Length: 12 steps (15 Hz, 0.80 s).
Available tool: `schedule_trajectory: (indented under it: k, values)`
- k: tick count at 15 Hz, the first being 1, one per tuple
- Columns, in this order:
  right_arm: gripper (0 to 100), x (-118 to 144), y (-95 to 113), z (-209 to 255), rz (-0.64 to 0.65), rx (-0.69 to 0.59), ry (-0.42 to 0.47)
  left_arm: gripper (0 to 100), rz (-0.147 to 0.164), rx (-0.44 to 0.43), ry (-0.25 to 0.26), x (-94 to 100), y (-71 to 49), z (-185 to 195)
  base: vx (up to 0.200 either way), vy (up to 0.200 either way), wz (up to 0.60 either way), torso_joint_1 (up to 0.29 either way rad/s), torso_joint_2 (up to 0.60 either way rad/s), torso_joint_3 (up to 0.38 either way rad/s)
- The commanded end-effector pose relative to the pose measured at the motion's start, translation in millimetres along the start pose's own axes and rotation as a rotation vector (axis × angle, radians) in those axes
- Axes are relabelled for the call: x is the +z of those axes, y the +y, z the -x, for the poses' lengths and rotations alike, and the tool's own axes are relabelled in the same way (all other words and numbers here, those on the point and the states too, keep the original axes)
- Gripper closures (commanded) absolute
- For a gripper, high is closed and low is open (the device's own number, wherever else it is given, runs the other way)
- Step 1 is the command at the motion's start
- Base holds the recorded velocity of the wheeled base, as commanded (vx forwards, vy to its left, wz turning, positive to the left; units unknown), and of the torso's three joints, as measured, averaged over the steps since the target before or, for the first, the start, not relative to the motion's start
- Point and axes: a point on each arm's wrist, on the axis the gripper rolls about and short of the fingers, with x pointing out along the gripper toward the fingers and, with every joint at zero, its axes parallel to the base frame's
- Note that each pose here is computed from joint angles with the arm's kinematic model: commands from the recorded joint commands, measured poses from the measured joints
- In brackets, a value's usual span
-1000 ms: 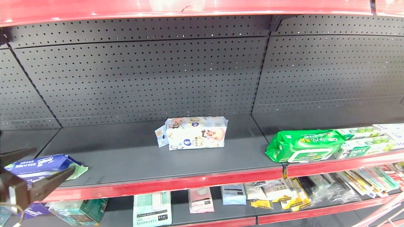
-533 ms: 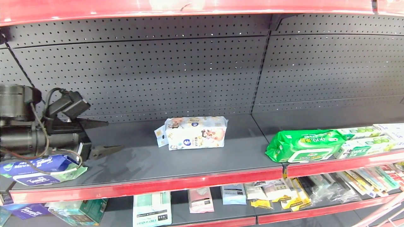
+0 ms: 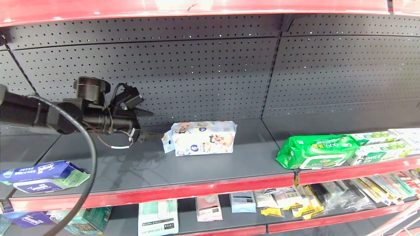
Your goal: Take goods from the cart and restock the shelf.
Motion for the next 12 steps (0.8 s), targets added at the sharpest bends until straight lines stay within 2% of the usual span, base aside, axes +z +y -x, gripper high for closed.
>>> schedule_trajectory:
  k: [1,3,12]
  values:
    - [100,-2,1,0,0.001,-0.007,0.007,0,0.002,-0.060,-0.002,-6.4,9.8,-37,0.000,0.000,0.00,0.000,0.00,0.000]
    - [100,-3,2,-1,0.002,-0.009,0.011,0,0.008,-0.098,-0.013,-7.5,9.7,-46,0.000,0.000,0.00,0.000,0.00,0.000]
    - [100,-6,4,-2,0.009,-0.025,0.031,0,-0.027,-0.171,-0.052,-6.7,10.6,-92,0.000,0.000,0.00,0.000,0.00,0.000]
